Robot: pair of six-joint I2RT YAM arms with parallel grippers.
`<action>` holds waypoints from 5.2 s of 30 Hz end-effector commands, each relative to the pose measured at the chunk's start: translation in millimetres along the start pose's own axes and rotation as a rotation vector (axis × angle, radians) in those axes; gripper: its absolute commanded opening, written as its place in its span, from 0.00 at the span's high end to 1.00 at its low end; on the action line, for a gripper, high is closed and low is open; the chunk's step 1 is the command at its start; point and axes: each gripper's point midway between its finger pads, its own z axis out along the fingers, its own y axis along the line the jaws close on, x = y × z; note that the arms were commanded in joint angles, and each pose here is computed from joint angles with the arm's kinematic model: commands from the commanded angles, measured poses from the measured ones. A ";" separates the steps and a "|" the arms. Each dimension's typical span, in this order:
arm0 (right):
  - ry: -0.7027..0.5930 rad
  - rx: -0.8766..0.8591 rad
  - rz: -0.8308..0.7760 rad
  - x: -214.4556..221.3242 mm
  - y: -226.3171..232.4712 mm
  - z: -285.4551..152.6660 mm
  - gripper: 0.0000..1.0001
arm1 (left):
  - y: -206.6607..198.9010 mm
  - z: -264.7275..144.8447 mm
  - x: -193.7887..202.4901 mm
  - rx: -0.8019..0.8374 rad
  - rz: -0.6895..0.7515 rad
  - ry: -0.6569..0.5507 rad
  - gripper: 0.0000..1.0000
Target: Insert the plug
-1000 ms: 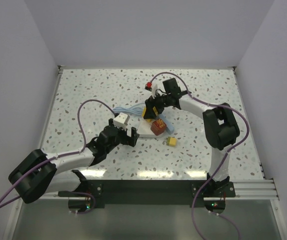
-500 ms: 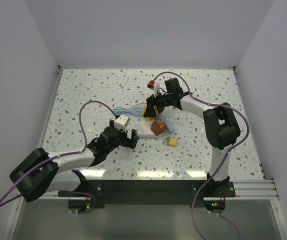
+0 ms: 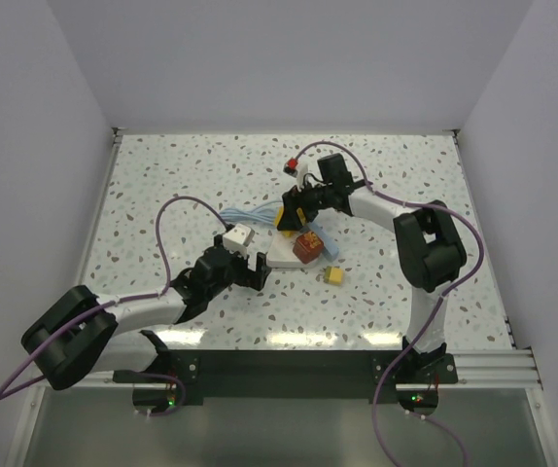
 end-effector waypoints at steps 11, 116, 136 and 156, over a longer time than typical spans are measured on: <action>0.018 0.066 0.016 11.4 -8.6 3.7 1.00 | -2.5 1.3 -12.0 0.013 -0.015 -0.046 0.00; -0.069 0.127 0.056 20.8 50.4 4.6 0.22 | -18.7 42.2 3.2 0.157 -0.023 -0.010 0.43; -0.077 0.243 0.072 25.1 16.7 4.2 0.16 | -21.7 38.8 7.3 0.177 -0.021 0.009 0.47; -0.149 0.261 0.028 3.6 8.5 -8.0 0.13 | -23.4 33.7 14.6 0.193 -0.030 0.027 0.48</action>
